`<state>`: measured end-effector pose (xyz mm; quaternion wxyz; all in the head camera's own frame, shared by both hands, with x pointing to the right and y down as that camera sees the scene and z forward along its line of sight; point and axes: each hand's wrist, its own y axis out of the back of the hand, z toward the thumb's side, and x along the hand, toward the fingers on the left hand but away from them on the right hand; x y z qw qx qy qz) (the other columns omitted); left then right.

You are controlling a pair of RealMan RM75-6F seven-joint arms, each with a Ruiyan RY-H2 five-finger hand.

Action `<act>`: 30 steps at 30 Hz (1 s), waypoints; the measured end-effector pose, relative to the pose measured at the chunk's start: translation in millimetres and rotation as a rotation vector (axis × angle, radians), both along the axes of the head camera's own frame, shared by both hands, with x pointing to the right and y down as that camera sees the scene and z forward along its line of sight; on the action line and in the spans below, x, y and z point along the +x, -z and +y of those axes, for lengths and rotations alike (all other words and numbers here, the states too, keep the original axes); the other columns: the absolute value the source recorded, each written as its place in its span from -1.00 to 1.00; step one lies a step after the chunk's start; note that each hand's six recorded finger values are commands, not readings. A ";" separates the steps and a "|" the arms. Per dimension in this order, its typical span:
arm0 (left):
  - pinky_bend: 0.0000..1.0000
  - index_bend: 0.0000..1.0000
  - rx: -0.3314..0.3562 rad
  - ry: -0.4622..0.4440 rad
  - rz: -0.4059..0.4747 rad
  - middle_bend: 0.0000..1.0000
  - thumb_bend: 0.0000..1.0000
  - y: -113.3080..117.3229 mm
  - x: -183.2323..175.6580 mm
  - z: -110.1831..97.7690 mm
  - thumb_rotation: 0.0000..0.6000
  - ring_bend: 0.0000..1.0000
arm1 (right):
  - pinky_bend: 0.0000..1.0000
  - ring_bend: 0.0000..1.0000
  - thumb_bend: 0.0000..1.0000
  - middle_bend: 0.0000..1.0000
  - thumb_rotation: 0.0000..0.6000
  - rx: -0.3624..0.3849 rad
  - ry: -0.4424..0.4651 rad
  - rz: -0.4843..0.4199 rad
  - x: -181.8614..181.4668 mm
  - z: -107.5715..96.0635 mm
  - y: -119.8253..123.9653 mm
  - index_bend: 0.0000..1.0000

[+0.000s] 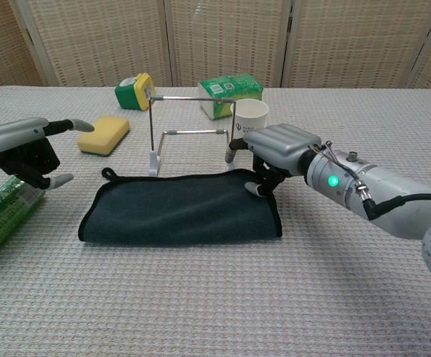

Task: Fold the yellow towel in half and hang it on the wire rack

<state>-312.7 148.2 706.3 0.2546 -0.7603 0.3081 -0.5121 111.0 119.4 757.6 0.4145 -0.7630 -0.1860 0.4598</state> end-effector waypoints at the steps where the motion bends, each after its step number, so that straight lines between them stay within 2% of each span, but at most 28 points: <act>1: 0.89 -0.84 0.001 0.001 0.001 0.88 -0.12 0.4 -0.1 0.0 1.00 0.83 | 1.00 1.00 -0.18 0.81 1.00 0.000 0.000 -0.002 0.4 -0.2 0.8 -0.86; 6: 0.89 -0.84 0.011 0.005 0.003 0.88 -0.12 4.3 -2.2 -0.9 1.00 0.83 | 1.00 1.00 -0.19 0.81 1.00 0.015 -0.001 -0.027 5.2 -1.6 10.0 -0.84; 9: 0.89 -0.84 0.018 0.009 0.004 0.88 -0.12 7.6 -4.2 -1.6 1.00 0.83 | 1.00 1.00 -0.31 0.81 1.00 0.031 0.014 -0.045 11.6 -2.3 18.4 -0.53; 11: 0.89 -0.84 0.020 0.009 0.004 0.88 -0.12 9.4 -5.2 -1.7 1.00 0.83 | 1.00 1.00 -0.49 0.81 1.00 0.045 0.039 -0.050 15.7 -0.7 22.9 -0.29; 14: 0.89 -0.84 0.021 0.011 0.006 0.87 -0.12 11.4 -6.2 -0.8 1.00 0.82 | 1.00 1.00 -0.64 0.81 1.00 0.070 0.107 -0.046 24.1 5.6 28.2 -0.16; 21: 0.89 -0.84 0.015 0.016 -0.001 0.87 -0.12 13.3 -10.3 2.8 1.00 0.82 | 1.00 1.00 -0.67 0.81 1.00 0.113 0.276 -0.018 42.2 22.8 30.5 -0.13; 30: 0.89 -0.84 0.010 0.029 -0.008 0.87 -0.12 14.8 -16.2 4.1 1.00 0.82 | 1.00 1.00 -0.67 0.81 1.00 0.151 0.319 -0.003 47.0 19.3 24.0 -0.13</act>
